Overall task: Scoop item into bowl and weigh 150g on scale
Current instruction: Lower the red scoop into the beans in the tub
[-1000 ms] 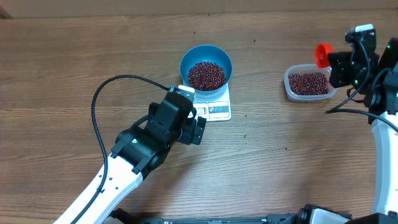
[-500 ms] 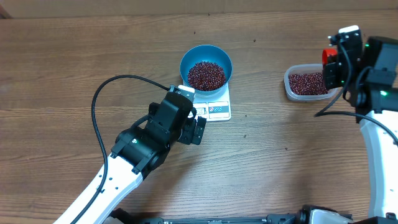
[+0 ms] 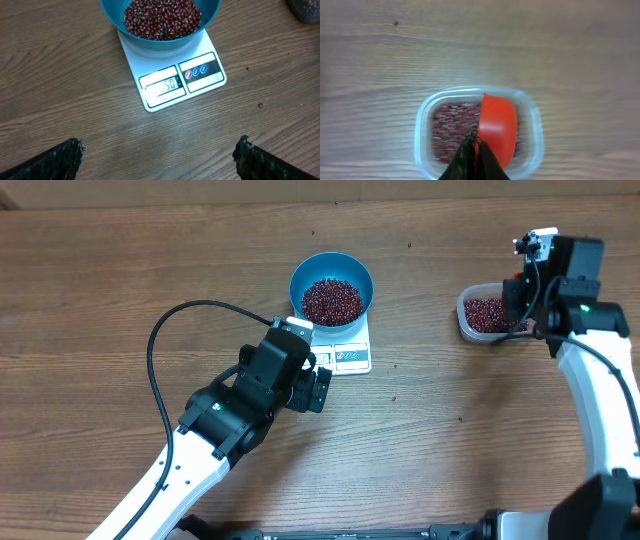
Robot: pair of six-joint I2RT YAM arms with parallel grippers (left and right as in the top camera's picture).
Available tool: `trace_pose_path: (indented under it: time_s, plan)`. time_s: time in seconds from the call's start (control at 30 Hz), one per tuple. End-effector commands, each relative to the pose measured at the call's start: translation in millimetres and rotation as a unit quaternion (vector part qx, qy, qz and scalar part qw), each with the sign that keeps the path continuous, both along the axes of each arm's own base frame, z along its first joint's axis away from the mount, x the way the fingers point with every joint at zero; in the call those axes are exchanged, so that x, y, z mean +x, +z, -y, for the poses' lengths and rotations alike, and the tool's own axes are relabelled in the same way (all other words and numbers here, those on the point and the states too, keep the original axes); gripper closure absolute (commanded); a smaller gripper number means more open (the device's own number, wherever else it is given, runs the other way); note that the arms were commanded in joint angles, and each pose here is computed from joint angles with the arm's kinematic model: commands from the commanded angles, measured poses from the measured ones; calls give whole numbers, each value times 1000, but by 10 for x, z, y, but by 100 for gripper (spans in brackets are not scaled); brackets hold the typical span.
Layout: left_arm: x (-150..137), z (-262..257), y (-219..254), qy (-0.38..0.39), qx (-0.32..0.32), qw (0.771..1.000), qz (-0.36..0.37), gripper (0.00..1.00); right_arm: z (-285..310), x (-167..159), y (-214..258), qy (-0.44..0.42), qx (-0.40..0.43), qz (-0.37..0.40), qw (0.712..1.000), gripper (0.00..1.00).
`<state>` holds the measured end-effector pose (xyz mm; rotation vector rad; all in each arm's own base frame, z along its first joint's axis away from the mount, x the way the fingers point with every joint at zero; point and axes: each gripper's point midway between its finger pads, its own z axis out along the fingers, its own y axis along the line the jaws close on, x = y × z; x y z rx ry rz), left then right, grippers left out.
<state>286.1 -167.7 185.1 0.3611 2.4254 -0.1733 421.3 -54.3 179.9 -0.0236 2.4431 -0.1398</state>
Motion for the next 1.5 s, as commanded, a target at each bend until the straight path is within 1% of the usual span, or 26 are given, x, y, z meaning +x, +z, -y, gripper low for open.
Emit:
trace_pose_path:
  time_s: [0.0, 0.2, 0.33, 0.37, 0.4, 0.43, 0.47, 0.57, 0.67, 0.73, 0.77, 0.83, 1.03, 1.17, 1.3, 1.43, 1.47]
  plan:
    - [7, -10, -1, 8, 0, 1000, 2, 0, -113, 71, -209, -91, 142, -11, 986, 96]
    - [7, -10, -1, 8, 0, 1000, 2, 0, -33, 110, -508, -182, 205, -36, 961, 96]
    - [7, -10, -1, 8, 0, 1000, 2, 0, -30, 111, -667, -199, 214, -54, 955, 96]
    - [7, -10, -1, 8, 0, 1000, 2, 0, -36, 110, -690, -198, 216, -57, 954, 94]
    - [7, -9, -1, 8, 0, 1000, 2, 0, -39, 107, -703, -199, 216, -60, 954, 88]
    - [7, -10, -1, 8, 0, 1000, 2, 0, -39, 103, -705, -199, 216, -60, 954, 73]
    - [7, -10, -1, 8, 0, 1000, 2, 0, -40, 98, -708, -199, 216, -62, 954, 63]
    - [7, -10, -1, 8, 0, 1000, 2, 0, -40, 96, -710, -199, 216, -62, 954, 41]
    - [7, -10, -1, 8, 0, 1000, 2, 0, -48, 44, -740, -201, 215, -74, 953, 29]
    - [7, -10, -1, 8, 0, 1000, 2, 0, -56, -2, -764, -197, 210, -85, 954, 12]
    - [7, -10, -1, 8, 0, 1000, 2, 0, -59, -20, -773, -198, 210, -89, 953, 6]
    - [7, -10, -1, 8, 0, 1000, 2, 0, -63, -49, -788, -199, 209, -96, 953, 0]
    - [7, -10, -1, 8, 0, 1000, 2, 0, -61, -159, -792, -193, 196, -114, 955, 0]
    - [7, -10, -1, 8, 0, 1000, 2, 0, -37, -212, -657, -180, 179, -106, 962, 0]
    - [7, -10, -1, 8, 0, 1000, 2, 1, -52, -308, -362, -141, 156, -84, 974, 0]
    - [7, -9, -1, 8, 0, 1000, 2, 0, -46, -404, -143, -122, 136, -66, 981, 0]
    - [7, -10, -1, 8, 0, 1000, 2, 0, -18, -479, -34, -119, 120, -58, 984, 0]
